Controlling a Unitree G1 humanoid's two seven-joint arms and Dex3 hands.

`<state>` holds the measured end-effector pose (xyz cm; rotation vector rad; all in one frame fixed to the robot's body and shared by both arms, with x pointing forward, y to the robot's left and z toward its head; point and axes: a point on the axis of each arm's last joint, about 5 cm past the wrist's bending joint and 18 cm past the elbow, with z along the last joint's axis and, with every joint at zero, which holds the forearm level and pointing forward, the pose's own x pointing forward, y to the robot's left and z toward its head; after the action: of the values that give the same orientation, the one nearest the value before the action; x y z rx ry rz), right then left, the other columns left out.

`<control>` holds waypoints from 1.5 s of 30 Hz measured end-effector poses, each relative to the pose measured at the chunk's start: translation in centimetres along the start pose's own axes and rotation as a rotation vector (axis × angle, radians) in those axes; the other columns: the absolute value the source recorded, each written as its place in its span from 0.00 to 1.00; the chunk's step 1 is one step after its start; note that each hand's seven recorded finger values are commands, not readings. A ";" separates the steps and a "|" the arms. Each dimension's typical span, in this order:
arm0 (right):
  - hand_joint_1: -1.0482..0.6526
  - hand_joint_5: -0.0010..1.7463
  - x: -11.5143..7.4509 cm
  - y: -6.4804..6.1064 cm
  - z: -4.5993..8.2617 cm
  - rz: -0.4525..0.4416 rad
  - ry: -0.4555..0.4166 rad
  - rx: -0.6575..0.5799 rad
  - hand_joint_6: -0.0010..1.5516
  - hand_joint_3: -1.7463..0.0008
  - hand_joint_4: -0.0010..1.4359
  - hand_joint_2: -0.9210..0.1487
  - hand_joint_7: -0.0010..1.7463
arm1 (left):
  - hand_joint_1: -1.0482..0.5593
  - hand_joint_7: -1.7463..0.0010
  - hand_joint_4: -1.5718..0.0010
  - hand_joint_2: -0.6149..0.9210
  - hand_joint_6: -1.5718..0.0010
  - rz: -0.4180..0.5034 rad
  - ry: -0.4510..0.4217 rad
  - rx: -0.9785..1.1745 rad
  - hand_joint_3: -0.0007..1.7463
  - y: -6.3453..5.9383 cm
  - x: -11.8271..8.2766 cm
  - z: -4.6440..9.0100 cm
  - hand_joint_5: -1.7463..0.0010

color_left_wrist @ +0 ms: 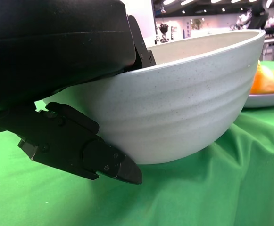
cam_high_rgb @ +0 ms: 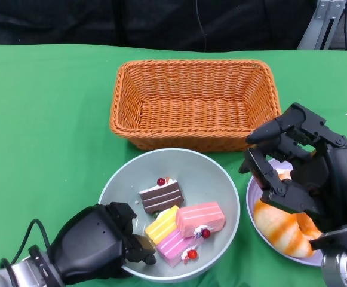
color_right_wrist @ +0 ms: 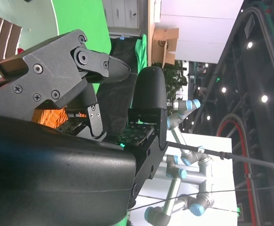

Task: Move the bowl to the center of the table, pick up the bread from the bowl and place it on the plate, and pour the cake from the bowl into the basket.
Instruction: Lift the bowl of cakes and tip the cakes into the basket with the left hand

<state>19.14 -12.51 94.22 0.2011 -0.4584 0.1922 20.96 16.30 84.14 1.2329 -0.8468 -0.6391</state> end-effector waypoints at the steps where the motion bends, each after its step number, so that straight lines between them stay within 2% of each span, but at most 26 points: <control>1: 0.54 0.83 0.0 0.0 0.0 0.000 0.000 0.000 0.45 0.56 0.52 0.29 0.68 | 0.53 0.33 0.57 0.98 0.50 0.004 -0.002 -0.003 0.00 -0.1 0.0 0.0 0.05; 5: 0.53 0.83 0.0 0.0 0.0 -0.001 0.000 0.001 0.45 0.56 0.52 0.29 0.68 | 0.53 0.25 0.58 0.99 0.53 0.021 -0.002 -0.015 0.00 -0.2 -0.1 -0.1 0.01; 6: 0.53 0.83 0.0 0.0 0.0 -0.001 0.000 0.001 0.45 0.56 0.52 0.29 0.68 | 0.55 0.18 0.59 0.99 0.56 0.026 -0.002 -0.019 0.01 -0.3 -0.2 -0.1 0.01; 8: 0.54 0.83 0.0 0.0 0.0 -0.001 0.000 0.002 0.45 0.56 0.53 0.29 0.68 | 0.56 0.12 0.59 1.00 0.60 0.040 0.000 -0.024 0.02 -0.4 -0.2 -0.1 0.00; 10: 0.54 0.83 0.0 0.0 0.0 -0.001 0.000 0.003 0.46 0.55 0.53 0.29 0.67 | 0.55 0.14 0.59 1.00 0.59 0.049 0.005 -0.028 0.02 -0.5 -0.3 -0.2 0.02; 12: 0.54 0.83 0.0 0.0 0.0 -0.002 -0.001 0.004 0.46 0.56 0.53 0.30 0.68 | 0.54 0.23 0.58 0.99 0.54 0.054 0.006 -0.028 0.01 -0.5 -0.3 -0.2 0.05; 15: 0.53 0.83 0.0 0.1 0.0 -0.004 -0.001 0.005 0.46 0.57 0.53 0.29 0.68 | 0.55 0.26 0.57 0.99 0.52 0.057 0.008 -0.029 0.00 -0.5 -0.3 -0.2 0.05; 17: 0.53 0.83 0.0 0.1 0.0 -0.005 -0.001 0.005 0.46 0.58 0.53 0.27 0.68 | 0.57 0.16 0.56 1.00 0.56 0.060 0.009 -0.033 0.02 -0.5 -0.3 -0.2 0.05; 22: 0.52 0.83 0.0 0.0 -0.1 -0.006 0.001 0.002 0.44 0.58 0.52 0.27 0.68 | 0.61 0.02 0.55 1.00 0.62 0.068 -0.005 -0.063 0.03 -0.3 -0.5 -0.2 0.00; 27: 0.52 0.84 -0.1 -0.1 -0.3 -0.010 0.010 -0.002 0.45 0.59 0.52 0.26 0.68 | 0.60 0.00 0.55 1.00 0.63 0.080 -0.022 -0.094 0.03 0.2 -1.0 -0.4 0.00; 31: 0.53 0.85 -0.1 -0.1 -0.4 -0.012 0.012 -0.004 0.44 0.53 0.52 0.30 0.69 | 0.58 0.07 0.55 0.98 0.59 0.125 -0.050 -0.091 0.03 1.1 -1.8 -0.6 0.00; 34: 0.54 0.88 -0.1 -0.1 -0.4 -0.010 0.013 -0.004 0.44 0.47 0.53 0.33 0.72 | 0.59 0.02 0.56 0.99 0.62 0.171 -0.049 -0.079 0.03 1.8 -2.3 -0.7 0.00; 36: 0.54 0.88 -0.1 -0.1 -0.4 -0.008 0.015 -0.003 0.44 0.46 0.53 0.33 0.72 | 0.60 0.01 0.56 0.99 0.62 0.197 -0.048 -0.078 0.03 2.2 -2.4 -0.7 0.00; 41: 0.57 0.93 -0.2 -0.1 -0.6 0.000 0.026 0.002 0.45 0.34 0.55 0.40 0.78 | 0.61 0.01 0.54 0.97 0.61 0.277 -0.054 -0.078 0.05 3.2 -2.5 -1.0 0.00; 45: 0.56 0.94 -0.3 0.0 -0.8 0.015 0.040 -0.023 0.45 0.32 0.55 0.42 0.79 | 0.61 0.00 0.54 0.97 0.60 0.326 -0.061 -0.058 0.05 4.1 -2.4 -1.3 0.00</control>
<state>19.18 -12.37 93.34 0.1710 -0.4227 0.2047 20.64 19.89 87.51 0.9985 -1.0463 -0.4356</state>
